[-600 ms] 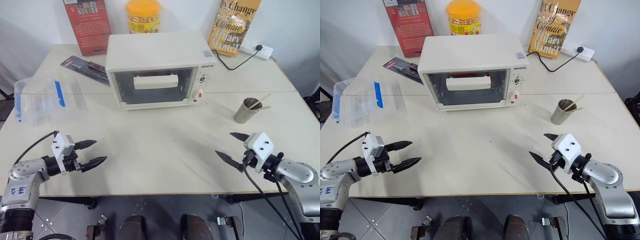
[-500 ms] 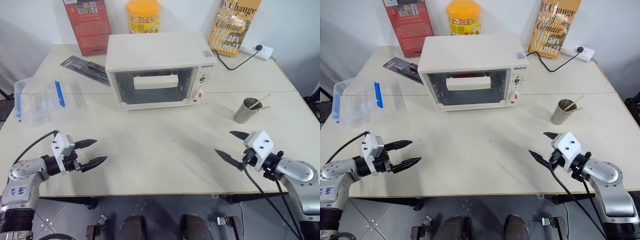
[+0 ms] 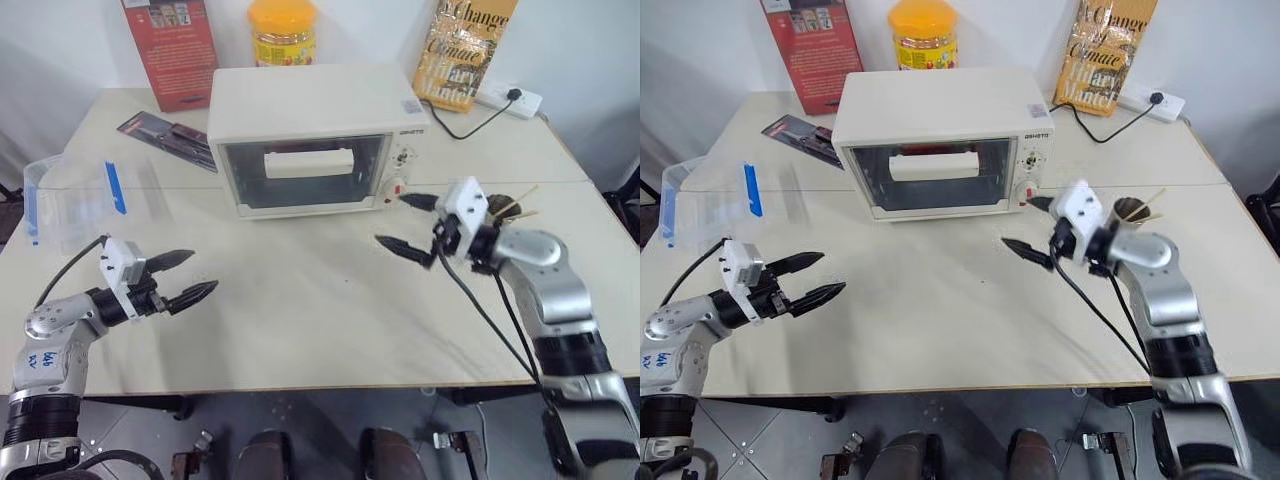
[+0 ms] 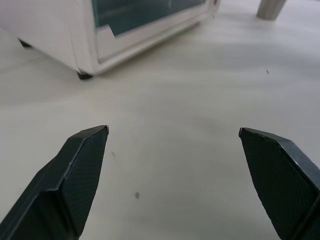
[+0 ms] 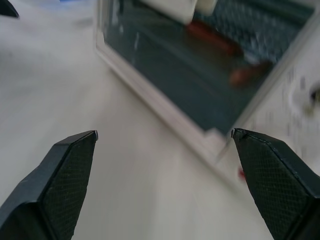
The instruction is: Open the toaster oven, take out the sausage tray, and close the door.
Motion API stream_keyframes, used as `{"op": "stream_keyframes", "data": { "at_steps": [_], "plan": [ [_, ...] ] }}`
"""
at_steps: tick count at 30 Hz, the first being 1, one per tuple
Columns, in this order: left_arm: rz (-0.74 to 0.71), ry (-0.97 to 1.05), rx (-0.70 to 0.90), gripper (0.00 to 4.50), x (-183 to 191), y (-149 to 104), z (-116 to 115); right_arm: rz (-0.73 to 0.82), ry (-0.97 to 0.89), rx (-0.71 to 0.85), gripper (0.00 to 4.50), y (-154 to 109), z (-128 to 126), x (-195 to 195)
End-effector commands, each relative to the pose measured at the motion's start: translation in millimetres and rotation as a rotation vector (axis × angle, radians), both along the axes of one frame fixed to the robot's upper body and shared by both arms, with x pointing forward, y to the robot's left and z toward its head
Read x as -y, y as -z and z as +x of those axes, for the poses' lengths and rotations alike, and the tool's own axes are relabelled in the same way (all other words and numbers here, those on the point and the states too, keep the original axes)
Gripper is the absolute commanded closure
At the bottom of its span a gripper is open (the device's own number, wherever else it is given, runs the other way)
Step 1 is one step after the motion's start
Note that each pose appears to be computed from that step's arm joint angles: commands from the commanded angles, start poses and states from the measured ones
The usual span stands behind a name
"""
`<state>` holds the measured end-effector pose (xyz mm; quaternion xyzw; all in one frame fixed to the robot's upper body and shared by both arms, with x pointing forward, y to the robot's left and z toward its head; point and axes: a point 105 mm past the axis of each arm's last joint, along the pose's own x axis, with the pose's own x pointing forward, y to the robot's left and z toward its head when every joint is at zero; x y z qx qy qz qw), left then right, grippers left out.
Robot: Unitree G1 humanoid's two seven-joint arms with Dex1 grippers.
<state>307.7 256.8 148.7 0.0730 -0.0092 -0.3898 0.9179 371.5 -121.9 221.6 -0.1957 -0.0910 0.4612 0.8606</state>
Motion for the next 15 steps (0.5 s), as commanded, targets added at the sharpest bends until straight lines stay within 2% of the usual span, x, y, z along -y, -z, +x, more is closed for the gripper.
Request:
{"op": "stream_keyframes", "data": {
  "at_steps": [1,11,15],
  "plan": [
    [-0.04,-0.009,0.088,0.06,-4,-17,-1,0.0,-0.072,0.043,0.0,-16,9,-16],
    [-0.067,-0.028,0.143,0.06,-5,-30,2,-0.022,-0.275,0.117,0.0,-42,16,-69],
    [-0.077,-0.029,0.149,0.06,-7,-36,0,-0.016,-0.378,0.131,0.0,-50,4,-85]
  ]
}}
